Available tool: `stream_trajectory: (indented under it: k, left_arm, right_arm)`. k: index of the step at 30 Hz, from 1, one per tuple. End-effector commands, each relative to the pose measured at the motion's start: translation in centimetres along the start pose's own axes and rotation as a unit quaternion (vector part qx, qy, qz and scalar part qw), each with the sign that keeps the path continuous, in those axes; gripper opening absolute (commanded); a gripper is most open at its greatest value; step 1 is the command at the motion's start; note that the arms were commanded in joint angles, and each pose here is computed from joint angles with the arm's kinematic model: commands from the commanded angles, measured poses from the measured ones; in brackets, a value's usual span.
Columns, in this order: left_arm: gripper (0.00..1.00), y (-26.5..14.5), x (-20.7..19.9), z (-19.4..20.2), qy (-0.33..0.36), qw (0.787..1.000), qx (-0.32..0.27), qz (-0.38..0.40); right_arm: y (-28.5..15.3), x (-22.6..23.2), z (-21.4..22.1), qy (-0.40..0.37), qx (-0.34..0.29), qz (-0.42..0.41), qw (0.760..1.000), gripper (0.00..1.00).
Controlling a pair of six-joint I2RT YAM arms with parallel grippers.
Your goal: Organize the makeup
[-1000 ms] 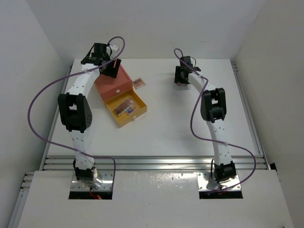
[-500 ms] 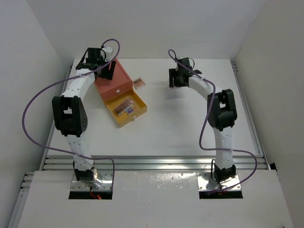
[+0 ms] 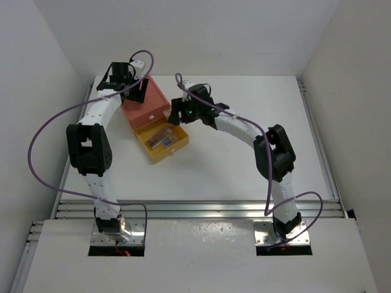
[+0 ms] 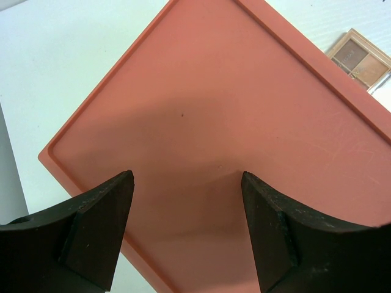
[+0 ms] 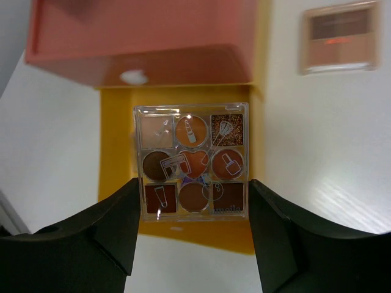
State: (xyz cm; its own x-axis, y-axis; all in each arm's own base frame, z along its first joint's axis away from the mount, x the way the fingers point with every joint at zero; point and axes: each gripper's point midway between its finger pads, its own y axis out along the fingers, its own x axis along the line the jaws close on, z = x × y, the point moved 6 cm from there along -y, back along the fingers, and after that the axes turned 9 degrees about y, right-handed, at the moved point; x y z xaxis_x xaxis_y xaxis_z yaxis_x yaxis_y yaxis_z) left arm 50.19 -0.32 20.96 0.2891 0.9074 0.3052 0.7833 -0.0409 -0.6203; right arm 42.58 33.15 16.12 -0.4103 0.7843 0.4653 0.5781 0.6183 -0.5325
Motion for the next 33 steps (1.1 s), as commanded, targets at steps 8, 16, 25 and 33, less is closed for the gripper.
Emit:
stream_trajectory:
  k: [8,16,25,33]
  left_arm:
    - [0.77,0.3,-0.6,4.8,0.007,0.997,0.071,0.022]
    - [0.77,0.1,-0.8,5.3,0.011,0.997,0.071,0.022]
    - [0.77,-0.2,-0.6,4.9,0.017,0.998,0.063,0.018]
    - [0.77,0.0,-0.1,6.6,0.036,0.995,0.089,-0.001]
  right_arm:
    - [5.1,3.7,5.5,-0.074,0.039,-0.041,0.996,0.20]
    - [5.9,2.1,8.4,-0.108,0.081,0.018,0.991,0.55]
    - [4.9,5.8,5.3,-0.137,0.056,-0.025,0.989,0.86]
    - [0.0,7.5,-0.4,-0.113,-0.029,-0.032,0.993,0.87]
